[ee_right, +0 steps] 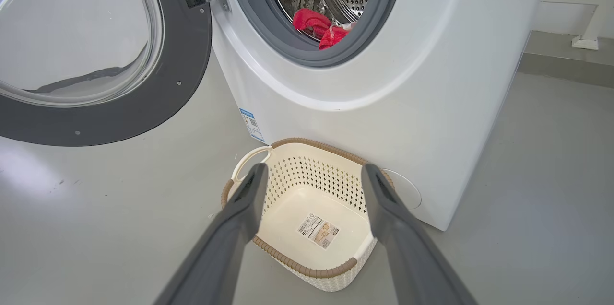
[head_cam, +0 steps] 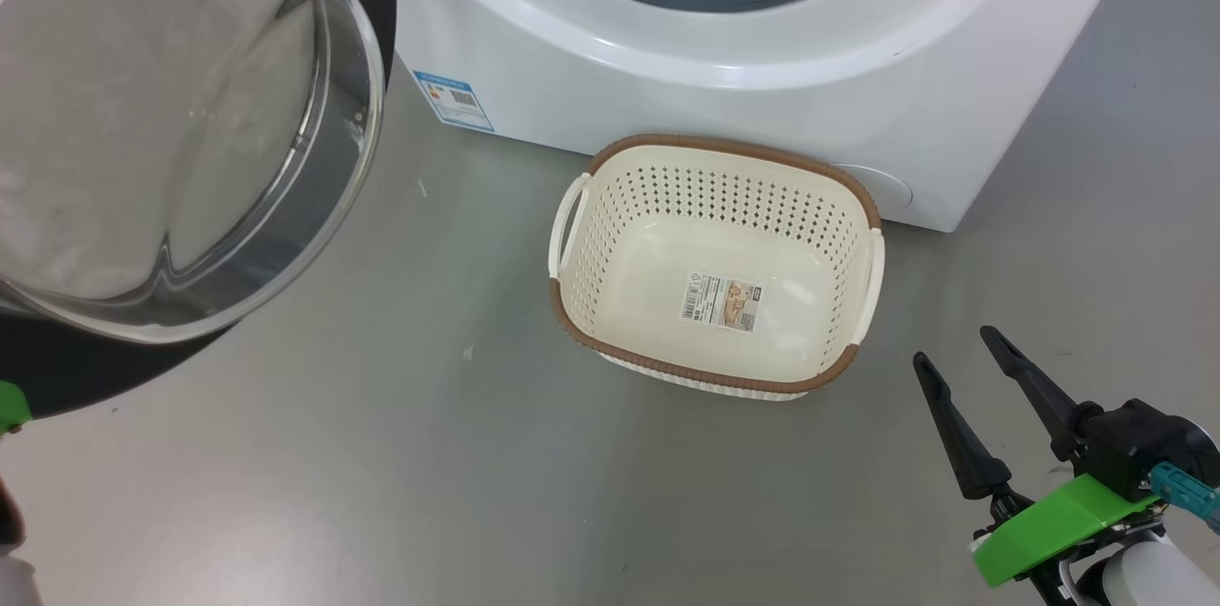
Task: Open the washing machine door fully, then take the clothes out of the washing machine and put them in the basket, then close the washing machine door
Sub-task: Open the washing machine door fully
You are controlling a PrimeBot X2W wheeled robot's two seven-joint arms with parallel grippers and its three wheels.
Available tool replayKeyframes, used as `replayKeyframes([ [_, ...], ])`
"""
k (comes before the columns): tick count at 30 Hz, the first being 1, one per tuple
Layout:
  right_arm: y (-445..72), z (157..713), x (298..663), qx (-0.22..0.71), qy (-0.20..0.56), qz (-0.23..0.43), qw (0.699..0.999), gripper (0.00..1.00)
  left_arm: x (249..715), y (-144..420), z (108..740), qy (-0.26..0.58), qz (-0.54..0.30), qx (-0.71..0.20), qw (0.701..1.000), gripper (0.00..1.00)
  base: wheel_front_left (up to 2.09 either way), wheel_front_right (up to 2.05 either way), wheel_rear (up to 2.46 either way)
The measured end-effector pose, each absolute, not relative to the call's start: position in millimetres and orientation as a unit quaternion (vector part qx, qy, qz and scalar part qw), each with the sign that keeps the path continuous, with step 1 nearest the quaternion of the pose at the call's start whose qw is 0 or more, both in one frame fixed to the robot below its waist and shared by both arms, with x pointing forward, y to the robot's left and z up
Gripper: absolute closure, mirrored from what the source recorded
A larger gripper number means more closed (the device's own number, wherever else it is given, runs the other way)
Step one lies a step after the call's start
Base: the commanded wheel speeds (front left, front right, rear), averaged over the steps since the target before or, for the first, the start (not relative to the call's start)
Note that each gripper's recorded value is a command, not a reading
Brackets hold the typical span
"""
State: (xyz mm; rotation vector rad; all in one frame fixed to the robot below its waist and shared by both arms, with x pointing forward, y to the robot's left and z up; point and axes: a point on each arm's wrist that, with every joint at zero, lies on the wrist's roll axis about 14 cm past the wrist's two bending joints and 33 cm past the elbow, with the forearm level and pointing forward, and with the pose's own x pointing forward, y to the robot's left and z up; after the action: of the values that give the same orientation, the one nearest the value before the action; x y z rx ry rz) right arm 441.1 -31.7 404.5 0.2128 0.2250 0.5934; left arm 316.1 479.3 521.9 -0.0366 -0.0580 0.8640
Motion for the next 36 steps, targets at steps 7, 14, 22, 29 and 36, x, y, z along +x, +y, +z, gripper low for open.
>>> replayKeyframes([
  [7,-31.8,409.9,440.7,0.102,0.104,0.292,0.945,0.00,313.2,481.4,521.9,-0.025,0.420,-0.020,0.907,1.00,0.00,0.00,0.00],
  [14,-28.2,421.1,438.0,0.101,0.093,0.295,0.946,0.00,307.0,477.8,529.4,-0.044,0.416,-0.033,0.908,1.00,0.00,0.00,0.00],
  [22,-24.7,435.9,433.0,0.102,0.078,0.297,0.946,0.00,288.7,461.3,519.6,-0.040,0.401,-0.035,0.915,1.00,0.00,0.00,0.00],
  [29,-28.5,443.2,422.8,0.103,0.073,0.290,0.949,0.00,280.4,438.7,515.0,-0.042,0.376,-0.035,0.925,1.00,0.00,0.00,0.00],
  [36,-41.8,449.3,416.4,0.105,0.067,0.269,0.955,0.00,283.7,411.4,513.1,-0.048,0.339,-0.038,0.939,0.58,0.00,0.00,0.00],
])
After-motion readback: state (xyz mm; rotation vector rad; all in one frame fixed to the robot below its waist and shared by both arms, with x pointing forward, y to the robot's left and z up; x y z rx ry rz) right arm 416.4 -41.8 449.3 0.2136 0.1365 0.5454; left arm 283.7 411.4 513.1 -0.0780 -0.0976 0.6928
